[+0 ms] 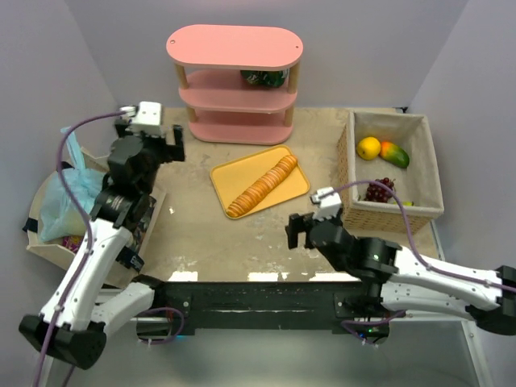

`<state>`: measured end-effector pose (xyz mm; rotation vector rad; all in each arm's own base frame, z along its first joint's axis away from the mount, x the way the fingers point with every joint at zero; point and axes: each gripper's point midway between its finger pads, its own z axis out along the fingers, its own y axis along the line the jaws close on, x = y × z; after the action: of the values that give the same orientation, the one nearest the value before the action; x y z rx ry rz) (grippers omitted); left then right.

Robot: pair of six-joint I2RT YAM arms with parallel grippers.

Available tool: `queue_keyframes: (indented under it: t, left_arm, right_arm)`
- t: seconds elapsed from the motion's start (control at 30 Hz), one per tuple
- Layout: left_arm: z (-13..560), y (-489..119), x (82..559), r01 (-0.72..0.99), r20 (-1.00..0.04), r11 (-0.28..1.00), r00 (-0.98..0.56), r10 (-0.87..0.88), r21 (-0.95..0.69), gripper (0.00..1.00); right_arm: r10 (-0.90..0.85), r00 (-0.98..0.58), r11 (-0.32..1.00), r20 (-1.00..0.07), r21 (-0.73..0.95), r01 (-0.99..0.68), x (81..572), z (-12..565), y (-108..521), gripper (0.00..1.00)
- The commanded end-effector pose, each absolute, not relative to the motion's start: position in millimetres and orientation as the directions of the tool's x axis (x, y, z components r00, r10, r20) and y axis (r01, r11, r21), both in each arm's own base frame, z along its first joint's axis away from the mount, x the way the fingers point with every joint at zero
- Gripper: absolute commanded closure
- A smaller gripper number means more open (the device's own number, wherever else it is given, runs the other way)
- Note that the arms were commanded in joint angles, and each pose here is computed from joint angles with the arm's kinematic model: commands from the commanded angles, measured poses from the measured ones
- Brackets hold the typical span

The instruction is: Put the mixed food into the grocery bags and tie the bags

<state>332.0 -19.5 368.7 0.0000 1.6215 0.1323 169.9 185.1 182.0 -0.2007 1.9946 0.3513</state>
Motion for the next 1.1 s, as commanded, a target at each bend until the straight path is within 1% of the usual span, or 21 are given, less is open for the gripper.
queue_keyframes:
  t: [0.0, 0.03, 0.07, 0.1, 0.17, 0.2, 0.27, 0.3, 0.37, 0.43, 0.53, 0.73, 0.87, 1.07]
  left_arm:
    - [339.5, -97.4, 342.5, 0.2, -0.985, 0.979, -0.162, 0.06, 0.027, 0.0]
    - [340.7, -109.8, 343.0, 0.248, -0.987, 0.968, -0.161, 0.02, -0.021, 0.0]
    - [339.4, -126.8, 338.9, 0.337, -0.987, 0.94, -0.162, 0.006, -0.049, 0.0]
    - [340.8, -137.4, 334.6, 0.392, -0.987, 0.917, -0.157, -0.01, -0.072, 0.0]
    - [355.5, -152.3, 321.6, 0.484, -0.993, 0.87, -0.11, -0.047, -0.095, 0.0]
    - [353.0, -152.8, 318.8, 0.488, -0.992, 0.866, -0.11, -0.062, -0.108, 0.0]
    - [360.4, -152.4, 310.7, 0.491, -0.989, 0.859, -0.104, -0.105, -0.143, 0.0]
    - [363.4, -153.2, 307.8, 0.497, -0.987, 0.854, -0.109, -0.115, -0.154, 0.0]
    - [357.4, -155.4, 300.1, 0.502, -0.978, 0.842, -0.167, -0.128, -0.196, 0.0]
    - [351.1, -156.6, 293.0, 0.511, -0.972, 0.834, -0.206, -0.117, -0.209, 0.0]
    - [338.7, -160.6, 284.2, 0.548, -0.973, 0.812, -0.212, -0.096, -0.2, 0.0]
    - [334.8, -159.7, 278.1, 0.557, -0.975, 0.806, -0.193, -0.107, -0.199, 0.0]
    - [337.0, -160.4, 275.1, 0.569, -0.977, 0.8, -0.188, -0.101, -0.192, 0.0]
    - [341.6, -157.7, 268.6, 0.574, -0.982, 0.799, -0.163, -0.101, -0.177, 0.0]
  right_arm:
    - [0.063, -0.423, 0.918, -0.904, 0.219, -0.33, 226.5, 221.4, 221.1, 0.01]
    - [0.061, -0.414, 0.907, -0.908, 0.224, -0.358, 234.2, 226.5, 228.3, 0.01]
    - [0.06, -0.406, 0.913, -0.912, 0.215, -0.348, 242.7, 228.7, 227.9, 0.01]
    - [0.092, -0.38, 0.916, -0.92, 0.227, -0.33, 253.7, 244.1, 223.4, 0.01]
    - [0.119, -0.368, 0.893, -0.922, 0.262, -0.366, 262.8, 261.7, 224.0, 0.01]
    - [0.163, -0.347, 0.9, -0.924, 0.283, -0.33, 277.8, 277.0, 208.5, 0.01]
    - [0.184, -0.331, 0.896, -0.925, 0.297, -0.331, 284.7, 290.4, 196.9, 0.01]
    - [0.211, -0.297, 0.906, -0.931, 0.301, -0.298, 292.0, 303.7, 178.7, 0.01]
    - [0.236, -0.279, 0.917, -0.931, 0.309, -0.253, 297.4, 311.8, 153.5, 0.01]
    - [0.244, -0.263, 0.927, -0.933, 0.305, -0.221, 291.2, 318.1, 134.9, 0.01]
    - [0.275, -0.228, 0.93, -0.934, 0.318, -0.182, 276.0, 323.2, 115.1, 0.01]
    - [0.313, -0.235, 0.92, -0.92, 0.355, -0.165, 249.6, 307.1, 101.6, 0.01]
    - [0.29, -0.258, 0.933, -0.922, 0.332, -0.138, 244.2, 295.7, 94.5, 0.01]
    - [0.276, -0.256, 0.936, -0.926, 0.319, -0.148, 241.0, 301.9, 93.4, 0.01]
